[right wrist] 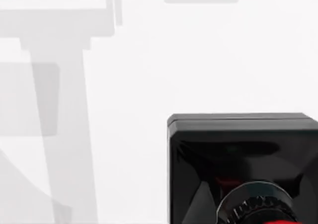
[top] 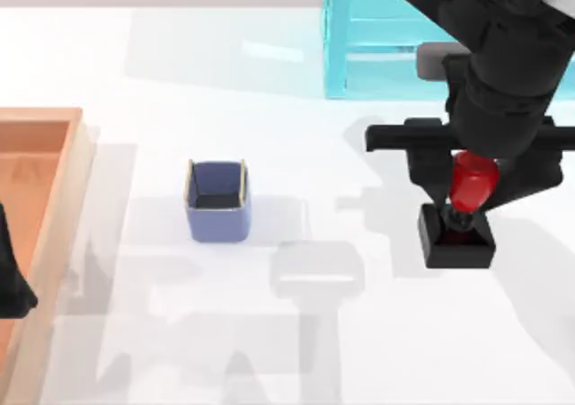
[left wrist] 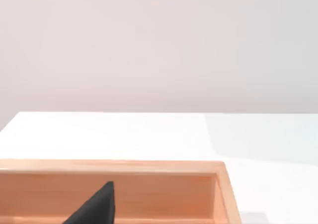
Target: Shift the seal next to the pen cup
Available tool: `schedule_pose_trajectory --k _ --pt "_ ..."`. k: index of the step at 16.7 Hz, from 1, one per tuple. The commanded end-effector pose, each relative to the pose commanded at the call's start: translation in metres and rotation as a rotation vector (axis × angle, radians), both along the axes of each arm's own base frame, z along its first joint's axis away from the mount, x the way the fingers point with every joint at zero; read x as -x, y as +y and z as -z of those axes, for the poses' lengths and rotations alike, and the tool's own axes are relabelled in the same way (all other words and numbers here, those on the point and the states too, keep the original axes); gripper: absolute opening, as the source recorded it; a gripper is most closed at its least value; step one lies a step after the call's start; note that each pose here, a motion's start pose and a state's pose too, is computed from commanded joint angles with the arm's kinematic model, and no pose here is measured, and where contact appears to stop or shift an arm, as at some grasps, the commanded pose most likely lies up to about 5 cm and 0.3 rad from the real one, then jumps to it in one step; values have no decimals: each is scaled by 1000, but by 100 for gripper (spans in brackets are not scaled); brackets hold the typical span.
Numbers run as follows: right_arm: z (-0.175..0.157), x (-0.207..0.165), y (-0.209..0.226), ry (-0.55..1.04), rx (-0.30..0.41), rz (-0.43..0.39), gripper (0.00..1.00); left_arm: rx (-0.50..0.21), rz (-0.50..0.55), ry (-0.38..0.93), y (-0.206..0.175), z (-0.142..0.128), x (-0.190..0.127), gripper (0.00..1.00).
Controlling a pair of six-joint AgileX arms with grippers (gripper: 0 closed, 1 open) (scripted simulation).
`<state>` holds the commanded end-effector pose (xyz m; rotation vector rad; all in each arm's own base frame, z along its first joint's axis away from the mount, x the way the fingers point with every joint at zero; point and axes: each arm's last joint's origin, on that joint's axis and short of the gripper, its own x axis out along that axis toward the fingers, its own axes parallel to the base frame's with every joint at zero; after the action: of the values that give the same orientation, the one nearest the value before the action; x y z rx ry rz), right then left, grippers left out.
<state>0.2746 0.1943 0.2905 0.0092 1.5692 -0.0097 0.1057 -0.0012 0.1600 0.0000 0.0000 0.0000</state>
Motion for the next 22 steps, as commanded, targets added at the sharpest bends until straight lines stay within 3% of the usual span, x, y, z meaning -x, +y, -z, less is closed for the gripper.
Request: schedule_pose_trajectory --k 6,15,22 --pt "1 -7 5 -9 1 6 0 0 0 0 0 0 0 100" --pt "44 -84 97 -126 13 3 0 0 0 0 0 0 0 100" --pt "74 -103 131 -190 9 -2 0 0 0 0 0 0 0 100"
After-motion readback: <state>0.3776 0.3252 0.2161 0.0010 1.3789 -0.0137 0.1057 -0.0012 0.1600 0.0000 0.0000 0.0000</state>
